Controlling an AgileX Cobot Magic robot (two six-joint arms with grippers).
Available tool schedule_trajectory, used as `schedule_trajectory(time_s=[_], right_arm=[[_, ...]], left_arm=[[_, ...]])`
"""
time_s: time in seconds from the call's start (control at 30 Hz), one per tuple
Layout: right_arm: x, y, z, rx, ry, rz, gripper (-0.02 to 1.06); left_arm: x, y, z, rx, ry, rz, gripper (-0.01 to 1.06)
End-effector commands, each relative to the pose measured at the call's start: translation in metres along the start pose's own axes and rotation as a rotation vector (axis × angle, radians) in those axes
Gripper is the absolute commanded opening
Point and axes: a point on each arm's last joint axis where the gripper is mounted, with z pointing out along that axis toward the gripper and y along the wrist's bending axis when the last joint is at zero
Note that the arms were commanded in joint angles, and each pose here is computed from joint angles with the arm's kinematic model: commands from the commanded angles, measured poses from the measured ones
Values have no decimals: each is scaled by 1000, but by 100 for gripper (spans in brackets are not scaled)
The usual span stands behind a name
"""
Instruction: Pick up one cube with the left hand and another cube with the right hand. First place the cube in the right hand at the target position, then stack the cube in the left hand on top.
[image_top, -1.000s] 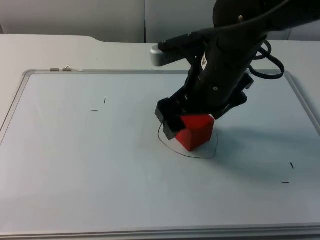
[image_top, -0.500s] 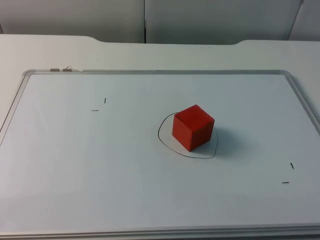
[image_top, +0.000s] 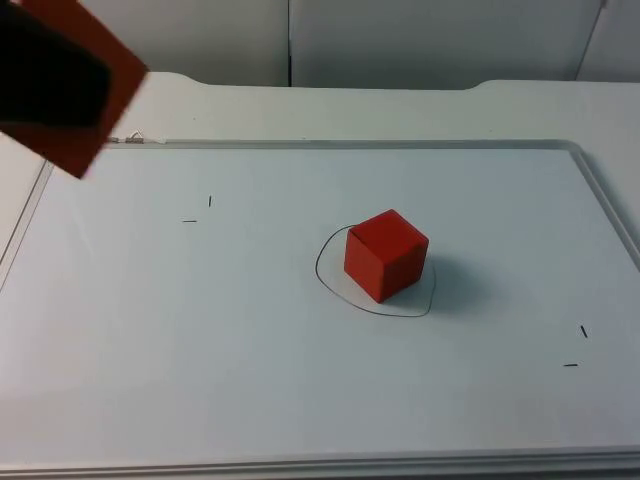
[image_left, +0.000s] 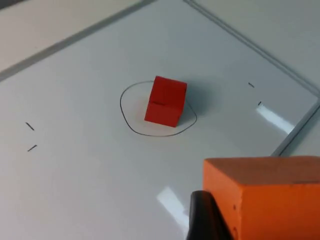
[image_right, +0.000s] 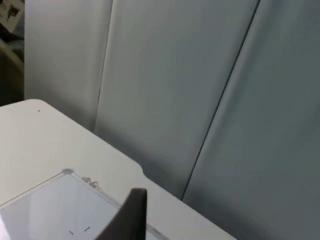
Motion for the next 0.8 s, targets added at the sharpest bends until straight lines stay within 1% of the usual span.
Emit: schedule_trajectory(time_s=[0.0,0.03,0.07,0.2,0.23,0.3,0.37,0.4,0.47,0.53,0.57,0.67,0.77], right_arm=[[14,4,-7,-9,12,12,100],[21,7,-9,-13,16,22,100],[21,7,-9,-13,16,22,100],[40,13,-16,-21,12,37,100],[40,13,-16,-21,12,37,100],[43,14,-18,-24,16,39,100],[43,14,-18,-24,16,39,100],[43,14,-18,-24,16,39,100],[42,14,-17,-23,3,41,100],[42,14,-17,-23,1,43,100],[42,14,-17,-23,1,43,100],[42,14,-17,-24,3,47,100],[42,14,-17,-24,3,59,100]], left_arm=[[-12,5,18,29,5,7,5],[-16,8,27,36,25,6,5],[-16,8,27,36,25,6,5],[-31,21,59,47,88,5,5],[-31,21,59,47,88,5,5],[-39,28,74,48,108,3,5],[-46,29,90,64,127,22,5],[-46,29,90,64,127,22,5],[-55,21,113,100,149,77,5],[-61,14,136,105,153,115,5],[-61,14,136,105,153,115,5],[-63,1,169,132,189,167,5],[-62,-3,189,148,218,171,5]])
